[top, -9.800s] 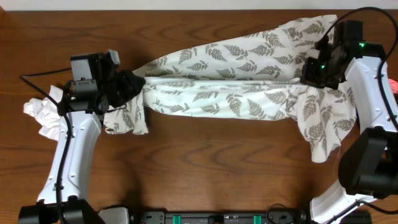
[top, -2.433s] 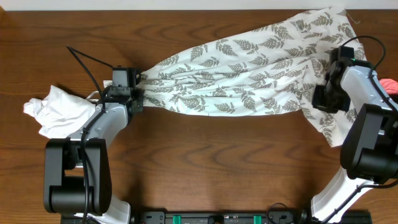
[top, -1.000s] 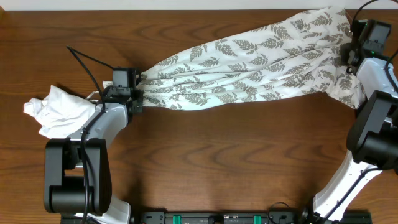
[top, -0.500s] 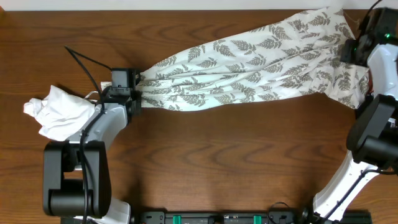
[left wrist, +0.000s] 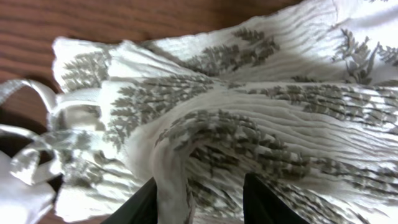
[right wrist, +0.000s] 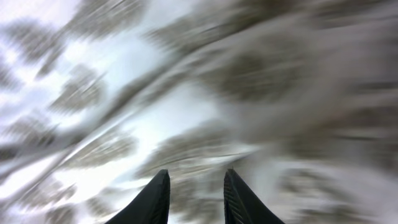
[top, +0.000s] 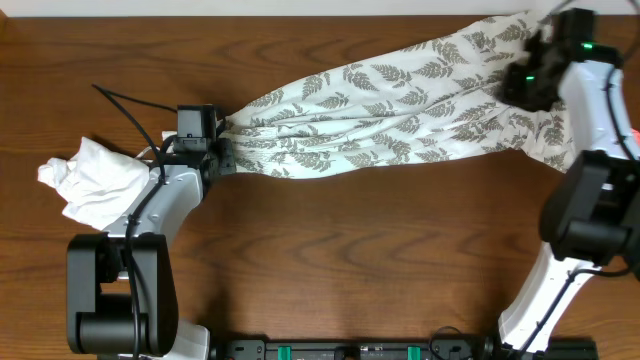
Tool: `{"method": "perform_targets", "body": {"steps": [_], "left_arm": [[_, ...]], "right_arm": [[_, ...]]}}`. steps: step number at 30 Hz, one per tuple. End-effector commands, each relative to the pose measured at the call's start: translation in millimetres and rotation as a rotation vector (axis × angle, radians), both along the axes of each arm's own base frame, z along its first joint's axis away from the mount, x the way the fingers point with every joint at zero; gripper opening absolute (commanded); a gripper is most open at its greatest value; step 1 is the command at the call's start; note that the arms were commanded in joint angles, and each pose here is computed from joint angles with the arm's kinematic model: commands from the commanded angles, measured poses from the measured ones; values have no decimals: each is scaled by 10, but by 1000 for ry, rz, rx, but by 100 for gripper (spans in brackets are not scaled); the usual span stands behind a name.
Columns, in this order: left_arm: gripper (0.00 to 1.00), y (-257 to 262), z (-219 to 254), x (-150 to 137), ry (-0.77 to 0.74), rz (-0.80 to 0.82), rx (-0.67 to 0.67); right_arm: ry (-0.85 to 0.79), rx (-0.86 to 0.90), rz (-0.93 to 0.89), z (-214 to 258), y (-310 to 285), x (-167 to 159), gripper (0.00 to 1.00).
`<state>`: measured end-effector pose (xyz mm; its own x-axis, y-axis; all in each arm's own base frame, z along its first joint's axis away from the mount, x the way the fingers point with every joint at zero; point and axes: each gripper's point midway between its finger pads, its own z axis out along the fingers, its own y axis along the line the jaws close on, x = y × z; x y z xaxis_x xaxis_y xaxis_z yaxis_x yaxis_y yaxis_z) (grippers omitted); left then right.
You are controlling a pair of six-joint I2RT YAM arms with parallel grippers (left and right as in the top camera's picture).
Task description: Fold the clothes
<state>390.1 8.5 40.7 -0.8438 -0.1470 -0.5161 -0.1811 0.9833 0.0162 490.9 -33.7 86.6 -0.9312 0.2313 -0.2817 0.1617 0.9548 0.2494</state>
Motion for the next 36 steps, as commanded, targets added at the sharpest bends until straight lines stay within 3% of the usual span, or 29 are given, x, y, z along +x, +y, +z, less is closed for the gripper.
{"method": "perform_targets", "body": {"steps": [1, 5, 7, 8, 10, 17, 18, 21, 27, 30, 31, 35, 36], "left_arm": [[41, -51, 125, 79, -37, 23, -58], [27, 1, 136, 93, -43, 13, -33], [10, 85, 152, 112, -53, 33, -22], [6, 123, 163, 128, -62, 42, -23], [6, 221, 202, 178, -90, 65, -22], [6, 408, 311, 310, -167, 100, -55], [7, 404, 320, 322, -174, 97, -62], [37, 333, 346, 363, -189, 43, -77], [60, 271, 370, 402, -207, 14, -103], [63, 273, 362, 414, -210, 14, -103], [58, 272, 347, 410, -205, 14, -104], [13, 261, 194, 327, -144, 17, -110], [6, 259, 148, 298, -124, 19, -111]], "right_arm": [[11, 24, 175, -30, 512, -70, 28], [38, -30, 263, -103, 854, -134, 28], [48, -68, 309, -168, 985, -155, 29], [54, -78, 328, -199, 1034, -167, 36], [71, -84, 353, -259, 1121, -204, 49], [98, -172, 203, -296, 785, -160, 54], [100, -157, 179, -294, 724, -152, 56], [116, -95, 136, -292, 531, -179, 61], [167, -79, 79, -311, 137, -308, 66], [179, -92, 14, -318, -103, -335, 67], [177, -86, -24, -316, -188, -331, 67], [163, -74, -126, -307, -491, -321, 69], [156, -75, -140, -306, -562, -314, 71]]}}
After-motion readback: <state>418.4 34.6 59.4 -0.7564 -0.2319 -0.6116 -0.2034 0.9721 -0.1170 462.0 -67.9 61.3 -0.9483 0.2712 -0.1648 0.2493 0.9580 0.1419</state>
